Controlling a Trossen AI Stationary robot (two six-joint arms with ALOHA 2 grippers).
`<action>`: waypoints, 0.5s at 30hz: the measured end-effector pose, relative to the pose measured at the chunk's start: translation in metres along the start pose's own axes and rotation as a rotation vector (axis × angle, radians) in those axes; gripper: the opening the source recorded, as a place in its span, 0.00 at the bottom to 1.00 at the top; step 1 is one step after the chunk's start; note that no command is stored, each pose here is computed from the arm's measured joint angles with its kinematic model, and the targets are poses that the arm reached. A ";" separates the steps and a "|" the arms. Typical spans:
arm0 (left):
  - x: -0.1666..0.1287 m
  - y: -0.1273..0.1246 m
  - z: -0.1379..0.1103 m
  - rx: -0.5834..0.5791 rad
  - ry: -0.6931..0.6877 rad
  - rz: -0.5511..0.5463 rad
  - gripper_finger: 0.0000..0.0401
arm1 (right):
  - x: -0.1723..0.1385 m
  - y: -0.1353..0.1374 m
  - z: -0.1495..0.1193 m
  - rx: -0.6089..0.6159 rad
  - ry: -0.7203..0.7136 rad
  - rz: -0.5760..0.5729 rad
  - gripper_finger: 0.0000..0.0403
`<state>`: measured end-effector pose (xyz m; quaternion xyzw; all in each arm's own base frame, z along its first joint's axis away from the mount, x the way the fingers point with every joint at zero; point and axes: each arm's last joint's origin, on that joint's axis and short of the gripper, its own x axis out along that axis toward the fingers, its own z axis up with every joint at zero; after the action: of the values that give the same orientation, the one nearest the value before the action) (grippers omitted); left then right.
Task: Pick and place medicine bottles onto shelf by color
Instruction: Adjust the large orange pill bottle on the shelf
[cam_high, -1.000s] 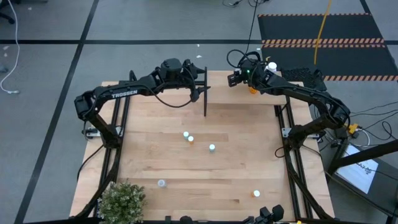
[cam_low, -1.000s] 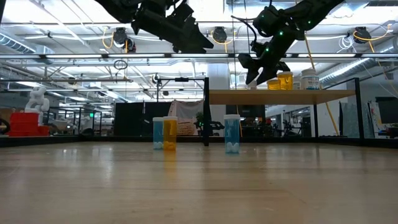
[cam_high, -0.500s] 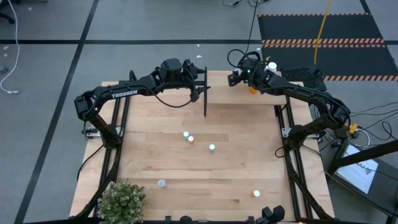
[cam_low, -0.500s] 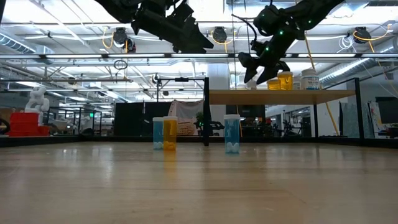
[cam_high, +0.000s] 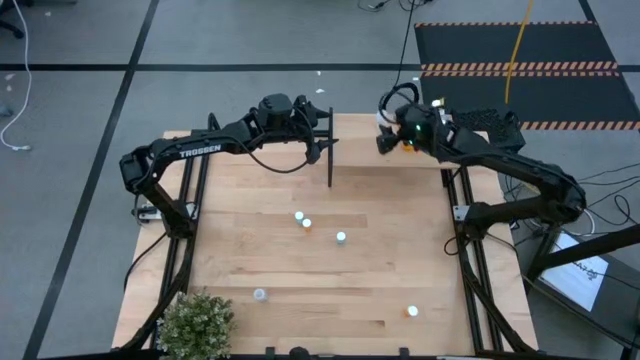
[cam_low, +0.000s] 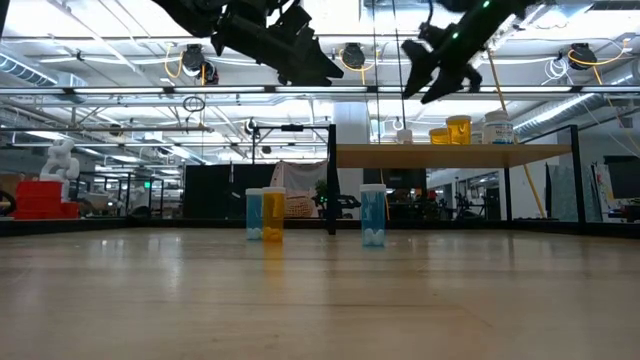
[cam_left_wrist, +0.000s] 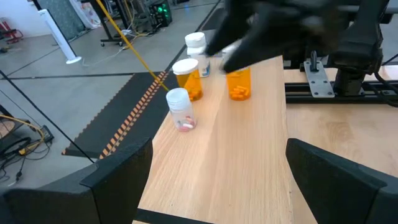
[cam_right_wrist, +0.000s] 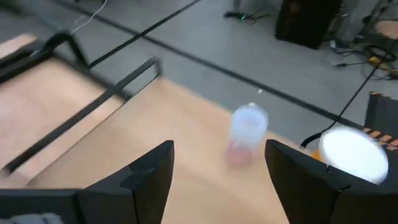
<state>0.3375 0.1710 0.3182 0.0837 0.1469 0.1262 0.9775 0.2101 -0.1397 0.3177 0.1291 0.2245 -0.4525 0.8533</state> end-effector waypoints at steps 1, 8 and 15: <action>0.000 0.000 0.000 0.001 0.000 0.000 0.92 | -0.007 0.002 -0.002 -0.010 0.014 0.015 0.61; 0.000 0.000 0.000 0.002 0.000 0.000 0.92 | -0.044 0.010 -0.030 -0.038 0.174 -0.015 0.57; 0.000 0.000 0.000 0.001 0.000 0.000 0.92 | -0.043 0.008 -0.066 -0.032 0.241 -0.037 0.42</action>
<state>0.3375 0.1710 0.3183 0.0843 0.1468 0.1261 0.9775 0.1784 -0.0767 0.2825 0.1650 0.3349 -0.4457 0.8136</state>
